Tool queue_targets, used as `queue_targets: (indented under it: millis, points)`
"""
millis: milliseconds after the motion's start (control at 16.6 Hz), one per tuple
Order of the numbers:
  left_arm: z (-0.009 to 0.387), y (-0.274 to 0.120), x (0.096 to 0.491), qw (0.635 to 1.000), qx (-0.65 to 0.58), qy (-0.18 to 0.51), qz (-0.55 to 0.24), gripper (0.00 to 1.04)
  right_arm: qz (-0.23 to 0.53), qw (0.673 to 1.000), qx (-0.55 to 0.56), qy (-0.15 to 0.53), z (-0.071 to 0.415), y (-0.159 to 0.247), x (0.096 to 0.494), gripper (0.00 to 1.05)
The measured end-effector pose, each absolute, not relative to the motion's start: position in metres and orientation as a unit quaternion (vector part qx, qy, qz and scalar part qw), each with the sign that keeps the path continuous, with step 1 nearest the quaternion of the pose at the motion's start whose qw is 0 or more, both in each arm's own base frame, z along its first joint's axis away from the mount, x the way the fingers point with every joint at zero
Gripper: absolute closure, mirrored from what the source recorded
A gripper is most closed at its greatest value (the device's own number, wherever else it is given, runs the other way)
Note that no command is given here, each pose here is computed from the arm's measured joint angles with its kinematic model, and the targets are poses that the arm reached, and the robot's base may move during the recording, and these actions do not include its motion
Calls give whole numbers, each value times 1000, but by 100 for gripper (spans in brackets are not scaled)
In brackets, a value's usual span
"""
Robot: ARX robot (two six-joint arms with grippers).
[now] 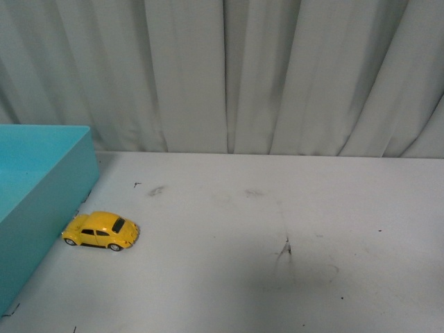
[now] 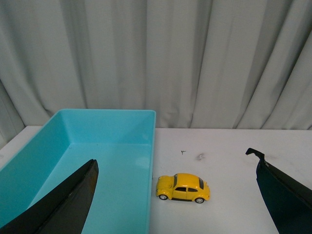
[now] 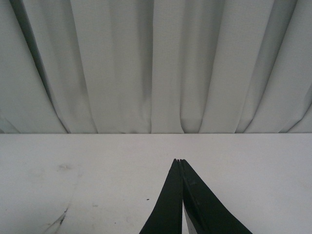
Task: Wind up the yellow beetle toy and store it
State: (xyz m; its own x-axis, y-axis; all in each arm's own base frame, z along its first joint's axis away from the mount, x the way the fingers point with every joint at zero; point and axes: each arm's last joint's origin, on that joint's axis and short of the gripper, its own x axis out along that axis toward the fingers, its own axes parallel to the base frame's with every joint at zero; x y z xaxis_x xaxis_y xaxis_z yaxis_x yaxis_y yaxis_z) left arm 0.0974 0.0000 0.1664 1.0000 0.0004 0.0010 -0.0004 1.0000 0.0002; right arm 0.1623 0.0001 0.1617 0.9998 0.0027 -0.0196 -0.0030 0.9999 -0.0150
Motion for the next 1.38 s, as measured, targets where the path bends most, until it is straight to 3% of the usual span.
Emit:
queue_targets:
  millis: [1383]
  points:
    - [166, 0, 97, 1000, 0, 0, 0, 7, 1, 1000, -8, -6, 170, 0, 109, 103]
